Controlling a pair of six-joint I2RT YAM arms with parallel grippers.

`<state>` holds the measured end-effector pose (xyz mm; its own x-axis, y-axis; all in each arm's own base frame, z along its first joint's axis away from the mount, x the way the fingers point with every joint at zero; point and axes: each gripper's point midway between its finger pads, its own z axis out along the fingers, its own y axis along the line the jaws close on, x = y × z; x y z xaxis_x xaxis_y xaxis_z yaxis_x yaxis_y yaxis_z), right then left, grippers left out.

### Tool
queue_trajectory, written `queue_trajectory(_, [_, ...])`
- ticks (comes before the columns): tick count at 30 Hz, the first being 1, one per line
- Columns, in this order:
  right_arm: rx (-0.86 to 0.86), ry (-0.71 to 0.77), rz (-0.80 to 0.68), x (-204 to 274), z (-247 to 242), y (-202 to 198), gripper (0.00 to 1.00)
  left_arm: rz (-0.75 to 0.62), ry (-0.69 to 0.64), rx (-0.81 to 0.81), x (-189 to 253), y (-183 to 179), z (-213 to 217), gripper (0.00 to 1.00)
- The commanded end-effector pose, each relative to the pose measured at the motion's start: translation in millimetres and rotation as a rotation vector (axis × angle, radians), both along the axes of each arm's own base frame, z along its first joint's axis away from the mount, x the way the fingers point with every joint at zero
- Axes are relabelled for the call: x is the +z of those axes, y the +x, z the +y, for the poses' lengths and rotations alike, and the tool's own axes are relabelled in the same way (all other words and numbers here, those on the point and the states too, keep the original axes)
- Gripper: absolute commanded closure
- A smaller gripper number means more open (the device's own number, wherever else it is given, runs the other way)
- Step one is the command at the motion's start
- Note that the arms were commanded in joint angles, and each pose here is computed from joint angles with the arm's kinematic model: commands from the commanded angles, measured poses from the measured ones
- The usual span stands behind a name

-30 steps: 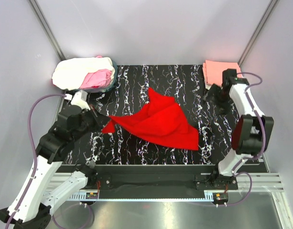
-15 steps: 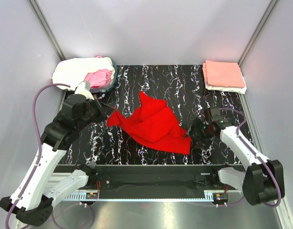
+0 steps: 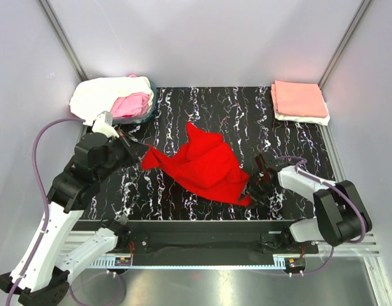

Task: Fold and stack the t-shirts
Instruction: Flatten the tshirt out

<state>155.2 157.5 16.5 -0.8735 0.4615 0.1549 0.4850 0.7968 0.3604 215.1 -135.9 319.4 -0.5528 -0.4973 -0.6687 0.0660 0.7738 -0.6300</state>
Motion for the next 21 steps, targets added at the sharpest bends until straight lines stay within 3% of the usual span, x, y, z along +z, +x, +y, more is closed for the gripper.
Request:
queue_trajectory(1, [0.025, -0.060, -0.114, -4.9, -3.1, 30.0, 0.55, -0.056, -0.014, 0.031, 13.9, 5.5, 3.7, 1.00])
queue_trajectory(2, [0.037, -0.068, -0.136, -2.4, -2.9, 36.2, 0.62, -0.059, -0.008, 0.035, 14.1, 5.9, 4.9, 1.00])
queue_trajectory(3, [0.047, -0.073, -0.137, -2.7, -3.0, 38.1, 0.77, -0.061, -0.010, 0.034, 15.7, 5.0, 5.0, 1.00])
queue_trajectory(7, [0.073, -0.069, -0.153, 3.5, -0.3, 46.1, 1.00, -0.072, 0.003, 0.031, 24.4, 3.7, 6.8, 1.00])
queue_trajectory(12, [0.037, -0.027, -0.234, 47.0, 2.6, 49.0, 1.00, -0.099, 0.031, 0.037, 43.1, -3.6, 15.3, 1.00])
queue_trajectory(17, [0.022, 0.004, -0.290, 108.0, -6.0, 23.0, 1.00, -0.146, -0.031, -0.032, 91.2, -19.5, 7.6, 1.00])
queue_trajectory(21, [-0.006, 0.114, -0.374, 164.5, -2.5, 2.4, 1.00, -0.131, -0.022, -0.098, 113.0, -18.0, -4.4, 1.00])
